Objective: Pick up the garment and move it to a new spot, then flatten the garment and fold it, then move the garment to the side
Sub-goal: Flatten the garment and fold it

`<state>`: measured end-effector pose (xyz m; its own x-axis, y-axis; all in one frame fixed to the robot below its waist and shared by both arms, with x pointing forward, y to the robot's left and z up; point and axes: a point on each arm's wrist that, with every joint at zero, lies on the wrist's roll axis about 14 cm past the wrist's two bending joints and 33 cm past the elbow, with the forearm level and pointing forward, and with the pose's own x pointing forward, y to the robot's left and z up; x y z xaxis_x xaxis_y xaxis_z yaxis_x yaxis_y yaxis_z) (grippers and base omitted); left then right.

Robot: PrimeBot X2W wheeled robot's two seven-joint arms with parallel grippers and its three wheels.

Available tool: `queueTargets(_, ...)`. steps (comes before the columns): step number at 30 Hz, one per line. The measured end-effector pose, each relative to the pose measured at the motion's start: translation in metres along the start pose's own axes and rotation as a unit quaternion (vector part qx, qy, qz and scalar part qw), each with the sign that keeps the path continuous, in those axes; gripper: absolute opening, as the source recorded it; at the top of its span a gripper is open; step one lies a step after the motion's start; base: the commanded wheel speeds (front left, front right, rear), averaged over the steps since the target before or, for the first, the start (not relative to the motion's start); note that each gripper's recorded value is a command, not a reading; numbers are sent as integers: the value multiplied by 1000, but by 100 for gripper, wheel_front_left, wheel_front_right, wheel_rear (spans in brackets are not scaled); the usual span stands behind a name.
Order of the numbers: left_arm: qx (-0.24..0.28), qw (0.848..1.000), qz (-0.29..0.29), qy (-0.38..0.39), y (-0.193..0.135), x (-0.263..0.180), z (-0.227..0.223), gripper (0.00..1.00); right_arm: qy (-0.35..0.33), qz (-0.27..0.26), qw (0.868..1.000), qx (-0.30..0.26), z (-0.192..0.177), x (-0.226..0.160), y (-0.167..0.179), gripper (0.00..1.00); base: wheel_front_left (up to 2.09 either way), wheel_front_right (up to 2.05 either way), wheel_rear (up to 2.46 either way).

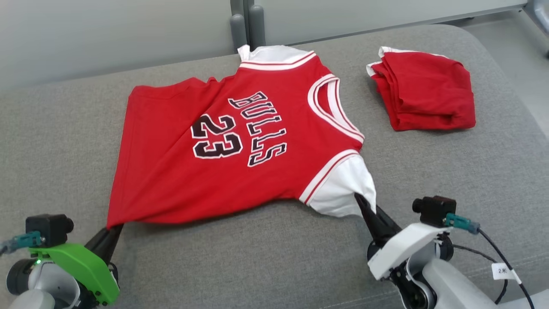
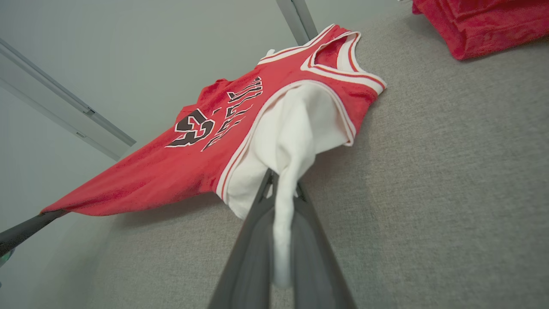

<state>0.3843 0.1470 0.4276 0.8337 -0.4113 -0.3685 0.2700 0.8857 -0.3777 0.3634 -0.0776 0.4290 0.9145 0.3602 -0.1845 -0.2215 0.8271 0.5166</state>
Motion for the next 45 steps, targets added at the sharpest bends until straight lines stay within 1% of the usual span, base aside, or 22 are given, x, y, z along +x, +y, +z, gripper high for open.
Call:
queueTargets(4, -4, 1000, -18, 2, -12, -7, -6, 0, 2, -1, 1000, 4, -5, -17, 2, 0, 0, 0, 0)
queueTargets(9, -10, 999, -41, -7, -28, -16, -4, 0, -22, -5, 1000, -12, 12, -32, -7, 0, 0, 0, 0)
queueTargets(13, -9, 999, -48, -7, -33, -20, -4, 0, -27, -14, 999, -17, 16, -40, -15, 0, 0, 0, 0)
queueTargets(20, -36, 997, -47, 49, -37, -31, -43, 0, 22, -38, 999, 10, -15, -54, -23, 0, 0, 0, 0)
queueTargets(28, -85, 993, -51, 71, -51, -31, -64, 0, 41, -71, 996, 19, -28, -59, -37, 0, 0, 0, 0)
queueTargets(38, -123, 989, -31, 72, -52, -26, -76, 0, 62, -86, 994, 35, -44, -58, -38, 0, 0, 0, 0)
queueTargets(39, -125, 989, -27, 72, -49, -26, -78, 0, 66, -88, 993, 36, -46, -58, -40, 10, 0, 0, 0)
queueTargets(40, -125, 989, -25, 71, -48, -26, -78, 0, 68, -88, 993, 36, -48, -58, -40, 63, 0, 0, 0)
queueTargets(41, -126, 989, -24, 70, -48, -26, -78, 22, 70, -89, 993, 37, -49, -58, -40, 100, 0, 0, 0)
queueTargets(42, -126, 990, -23, 66, -47, -25, -77, 39, 72, -90, 993, 37, -50, -58, -40, 100, 0, 0, 0)
queueTargets(43, -127, 990, -21, 62, -46, -25, -76, 74, 74, -91, 992, 37, -52, -58, -41, 100, 0, 0, 0)
queueTargets(44, -127, 990, -18, 61, -45, -25, -75, 100, 77, -93, 992, 37, -53, -59, -43, 100, 0, 0, 0)
queueTargets(45, -128, 990, -14, 57, -43, -25, -74, 100, 79, -96, 992, 37, -54, -59, -44, 100, 0, 0, 0)
